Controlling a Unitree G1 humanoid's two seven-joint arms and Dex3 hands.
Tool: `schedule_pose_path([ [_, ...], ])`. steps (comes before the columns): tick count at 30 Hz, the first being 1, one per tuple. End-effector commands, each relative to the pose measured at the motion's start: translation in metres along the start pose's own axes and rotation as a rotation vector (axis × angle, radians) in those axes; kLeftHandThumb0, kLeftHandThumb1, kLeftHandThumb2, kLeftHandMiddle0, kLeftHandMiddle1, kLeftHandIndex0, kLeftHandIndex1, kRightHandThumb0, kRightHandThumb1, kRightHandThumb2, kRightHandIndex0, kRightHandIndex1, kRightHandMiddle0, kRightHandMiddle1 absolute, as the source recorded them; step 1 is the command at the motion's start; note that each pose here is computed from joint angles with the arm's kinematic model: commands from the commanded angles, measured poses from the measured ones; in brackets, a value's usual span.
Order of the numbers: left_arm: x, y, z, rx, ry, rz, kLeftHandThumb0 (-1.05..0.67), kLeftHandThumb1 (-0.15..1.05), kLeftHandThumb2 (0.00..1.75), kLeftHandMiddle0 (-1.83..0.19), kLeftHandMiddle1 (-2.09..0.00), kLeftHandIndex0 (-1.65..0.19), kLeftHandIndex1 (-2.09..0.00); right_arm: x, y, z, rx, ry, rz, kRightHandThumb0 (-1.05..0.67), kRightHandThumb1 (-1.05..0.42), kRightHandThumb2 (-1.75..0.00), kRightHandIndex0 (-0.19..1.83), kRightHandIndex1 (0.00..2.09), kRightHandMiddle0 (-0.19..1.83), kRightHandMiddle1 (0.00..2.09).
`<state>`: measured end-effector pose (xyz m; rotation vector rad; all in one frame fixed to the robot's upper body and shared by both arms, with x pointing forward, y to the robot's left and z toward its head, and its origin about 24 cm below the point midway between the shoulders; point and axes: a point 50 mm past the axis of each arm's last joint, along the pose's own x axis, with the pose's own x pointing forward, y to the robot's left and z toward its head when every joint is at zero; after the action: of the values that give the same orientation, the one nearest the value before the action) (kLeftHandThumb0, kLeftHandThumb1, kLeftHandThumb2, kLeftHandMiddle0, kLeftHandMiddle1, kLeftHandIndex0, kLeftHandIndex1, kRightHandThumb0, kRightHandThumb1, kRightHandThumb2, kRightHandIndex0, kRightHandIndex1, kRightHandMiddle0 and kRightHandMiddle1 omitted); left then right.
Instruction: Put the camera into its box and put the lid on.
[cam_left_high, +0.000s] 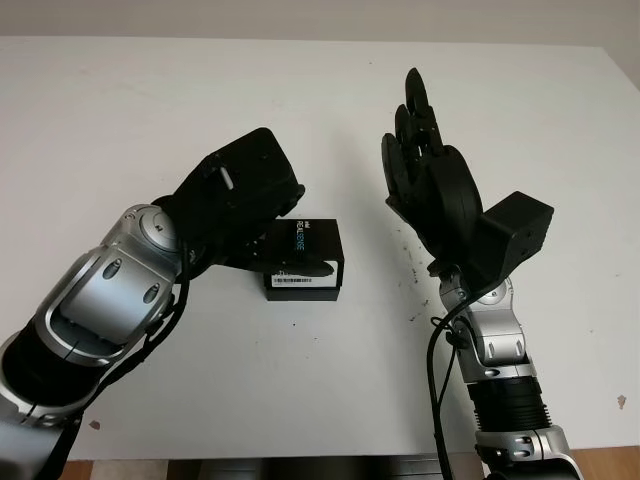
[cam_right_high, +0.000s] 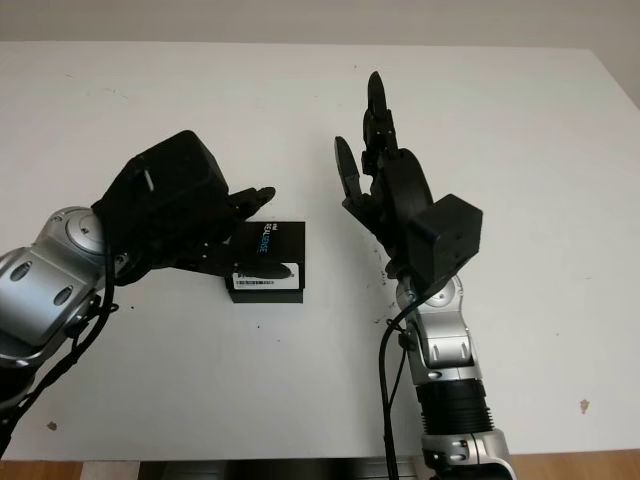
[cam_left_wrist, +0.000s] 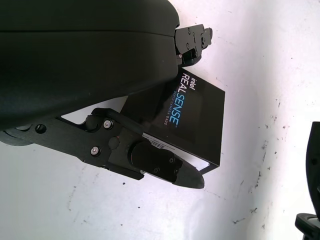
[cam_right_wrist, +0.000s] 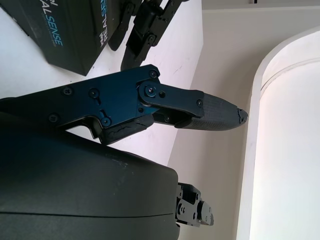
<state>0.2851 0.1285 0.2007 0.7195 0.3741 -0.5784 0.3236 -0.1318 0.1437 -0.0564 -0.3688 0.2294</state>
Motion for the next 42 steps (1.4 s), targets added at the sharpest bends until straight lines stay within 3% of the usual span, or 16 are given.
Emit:
schedule_pose_path([
  [1, -0.002, -0.008, 0.0, 0.093, -0.004, -0.062, -0.53, 0.97, 0.06, 0.19, 0.0, 0.19, 0.0, 0.0, 0.0, 0.003, -0.001, -0.024, -0.005, -0.64, -1.05, -0.59, -0.19, 0.0, -0.19, 0.0],
  [4, -0.008, -0.008, 0.0, 0.384, -0.057, -0.024, -0.6, 1.03, 0.09, 0.19, 0.0, 0.19, 0.0, -0.001, 0.0, 0.002, -0.013, -0.014, -0.007, -0.65, -1.05, -0.59, -0.19, 0.0, -0.19, 0.0],
  [8, -0.013, -0.012, -0.007, 0.916, -0.124, 0.073, -0.71, 1.05, 0.38, 0.19, 0.0, 0.19, 0.0, -0.002, -0.001, 0.001, -0.031, -0.011, 0.0, -0.65, -1.05, -0.59, -0.19, 0.0, -0.19, 0.0],
  [14, -0.015, -0.022, -0.019, 1.196, -0.133, 0.101, -0.77, 1.05, 0.59, 0.19, 0.0, 0.19, 0.0, -0.002, -0.003, 0.001, -0.048, -0.011, 0.008, -0.65, -1.05, -0.6, -0.19, 0.0, -0.19, 0.0],
  [25, -0.025, -0.037, -0.031, 1.24, -0.171, 0.104, -0.8, 1.05, 0.68, 0.19, 0.0, 0.19, 0.0, -0.002, -0.005, 0.002, -0.053, -0.018, 0.023, -0.63, -1.05, -0.6, -0.19, 0.0, -0.19, 0.01],
  [30, -0.027, -0.04, -0.035, 1.189, -0.189, 0.099, -0.8, 1.05, 0.69, 0.19, 0.0, 0.19, 0.0, -0.002, -0.005, 0.002, -0.051, -0.015, 0.029, -0.64, -1.05, -0.6, -0.19, 0.0, -0.19, 0.0],
  [37, -0.03, -0.042, -0.036, 1.027, -0.268, 0.052, -0.79, 1.05, 0.68, 0.19, 0.0, 0.19, 0.0, -0.002, -0.004, 0.001, -0.062, 0.002, 0.03, -0.65, -1.05, -0.59, -0.19, 0.0, -0.19, 0.03],
  [42, -0.034, -0.042, -0.037, 0.984, -0.274, 0.028, -0.79, 1.05, 0.67, 0.19, 0.0, 0.19, 0.0, -0.002, -0.005, 0.001, -0.08, 0.007, 0.036, -0.67, -1.05, -0.58, -0.19, 0.0, -0.19, 0.04],
])
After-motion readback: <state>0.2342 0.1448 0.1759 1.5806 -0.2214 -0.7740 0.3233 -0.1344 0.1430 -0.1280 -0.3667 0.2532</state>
